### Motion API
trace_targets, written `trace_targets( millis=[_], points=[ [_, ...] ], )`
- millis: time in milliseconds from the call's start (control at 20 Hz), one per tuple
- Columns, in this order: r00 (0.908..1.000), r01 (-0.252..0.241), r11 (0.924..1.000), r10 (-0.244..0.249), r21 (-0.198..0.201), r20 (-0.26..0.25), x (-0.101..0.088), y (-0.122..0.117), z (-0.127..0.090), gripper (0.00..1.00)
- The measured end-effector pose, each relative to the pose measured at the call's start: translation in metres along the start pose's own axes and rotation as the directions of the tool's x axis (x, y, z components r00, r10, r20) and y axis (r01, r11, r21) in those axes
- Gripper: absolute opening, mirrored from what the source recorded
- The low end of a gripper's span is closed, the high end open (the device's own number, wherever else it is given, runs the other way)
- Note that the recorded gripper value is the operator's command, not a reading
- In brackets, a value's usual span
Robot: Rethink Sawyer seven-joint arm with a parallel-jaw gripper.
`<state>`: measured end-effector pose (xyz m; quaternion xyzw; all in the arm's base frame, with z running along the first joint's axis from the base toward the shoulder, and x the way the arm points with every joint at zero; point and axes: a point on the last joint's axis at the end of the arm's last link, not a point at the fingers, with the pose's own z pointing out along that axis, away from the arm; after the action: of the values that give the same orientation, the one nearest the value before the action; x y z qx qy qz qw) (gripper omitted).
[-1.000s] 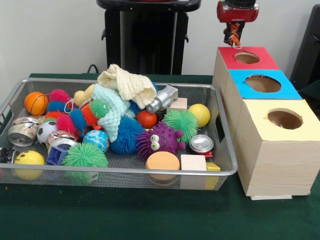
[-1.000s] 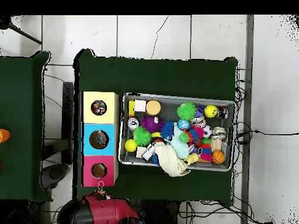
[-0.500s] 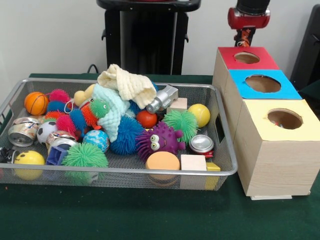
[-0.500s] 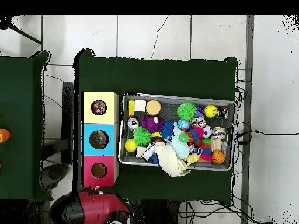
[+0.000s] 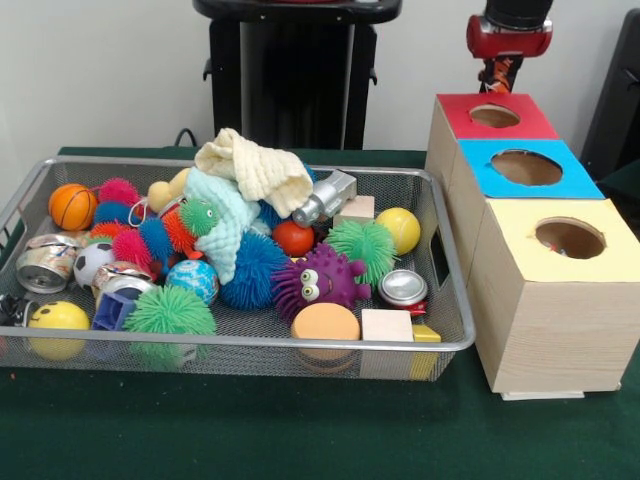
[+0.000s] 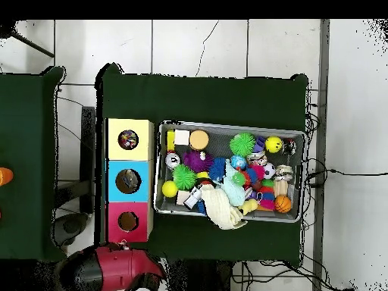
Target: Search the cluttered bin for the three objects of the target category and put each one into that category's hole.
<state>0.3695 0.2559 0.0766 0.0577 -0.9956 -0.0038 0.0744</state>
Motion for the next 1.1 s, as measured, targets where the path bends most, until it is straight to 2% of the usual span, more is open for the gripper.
trace_targets(
  millis=[300, 500, 750, 1100],
  points=[
    [0.9999, -0.013, 0.9999, 0.013, 0.003, -0.002, -0.001, -0.004, -0.004, 0.00],
    [0.9996, -0.029, 0.9996, 0.029, 0.006, 0.000, 0.001, -0.011, -0.019, 0.00],
    [0.9979, -0.065, 0.9978, 0.065, 0.007, 0.000, 0.000, -0.025, -0.060, 0.00],
    [0.9955, -0.087, 0.9962, 0.087, -0.004, -0.037, -0.008, -0.031, -0.110, 0.00]
  ],
)
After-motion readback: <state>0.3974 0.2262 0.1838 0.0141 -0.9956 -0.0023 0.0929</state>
